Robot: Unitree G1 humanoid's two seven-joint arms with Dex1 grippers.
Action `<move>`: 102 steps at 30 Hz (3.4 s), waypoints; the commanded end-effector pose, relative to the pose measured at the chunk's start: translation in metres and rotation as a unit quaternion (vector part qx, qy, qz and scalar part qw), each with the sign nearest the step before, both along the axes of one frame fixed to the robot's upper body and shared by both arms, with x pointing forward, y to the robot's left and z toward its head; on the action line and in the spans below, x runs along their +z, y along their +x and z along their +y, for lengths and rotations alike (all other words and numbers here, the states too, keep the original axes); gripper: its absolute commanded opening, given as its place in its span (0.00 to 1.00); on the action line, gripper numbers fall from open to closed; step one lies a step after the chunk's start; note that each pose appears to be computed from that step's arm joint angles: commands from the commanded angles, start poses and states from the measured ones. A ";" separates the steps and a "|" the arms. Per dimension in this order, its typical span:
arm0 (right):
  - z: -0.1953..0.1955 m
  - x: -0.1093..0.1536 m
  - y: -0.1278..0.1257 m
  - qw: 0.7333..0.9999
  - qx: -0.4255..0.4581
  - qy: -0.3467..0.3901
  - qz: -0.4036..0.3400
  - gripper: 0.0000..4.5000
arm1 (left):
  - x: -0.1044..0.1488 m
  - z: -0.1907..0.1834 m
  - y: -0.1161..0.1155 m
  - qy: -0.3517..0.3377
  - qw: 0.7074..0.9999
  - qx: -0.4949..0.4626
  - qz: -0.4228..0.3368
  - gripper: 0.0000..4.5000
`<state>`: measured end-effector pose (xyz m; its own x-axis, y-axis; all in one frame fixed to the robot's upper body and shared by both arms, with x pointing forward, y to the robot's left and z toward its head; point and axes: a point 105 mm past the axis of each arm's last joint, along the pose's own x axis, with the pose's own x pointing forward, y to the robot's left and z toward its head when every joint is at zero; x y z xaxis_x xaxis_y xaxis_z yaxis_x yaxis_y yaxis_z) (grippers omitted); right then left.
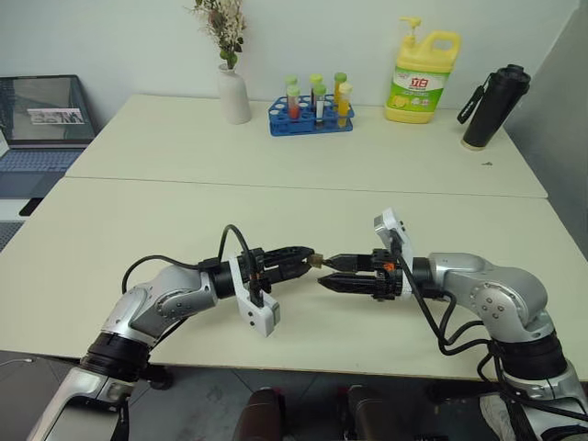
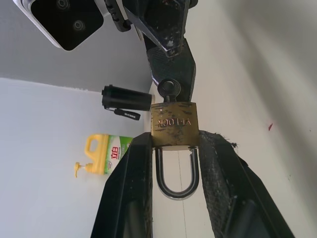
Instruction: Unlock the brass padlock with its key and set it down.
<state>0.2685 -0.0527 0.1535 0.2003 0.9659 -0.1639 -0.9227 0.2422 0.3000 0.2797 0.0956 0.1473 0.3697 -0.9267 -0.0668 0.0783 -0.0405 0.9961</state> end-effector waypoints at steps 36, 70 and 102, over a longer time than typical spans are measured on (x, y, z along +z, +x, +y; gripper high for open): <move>0.001 0.010 0.008 0.999 -0.014 0.028 -0.004 0.56 | 0.013 -0.011 -0.012 -0.019 0.999 -0.024 -0.019 0.21; 0.004 0.012 0.006 0.999 -0.010 0.040 0.004 0.04 | -0.008 -0.001 -0.030 -0.010 0.992 -0.047 0.115 0.98; 0.000 0.027 0.002 0.993 0.036 0.024 -0.106 0.04 | 0.022 0.018 0.013 -0.161 0.820 0.034 0.549 0.00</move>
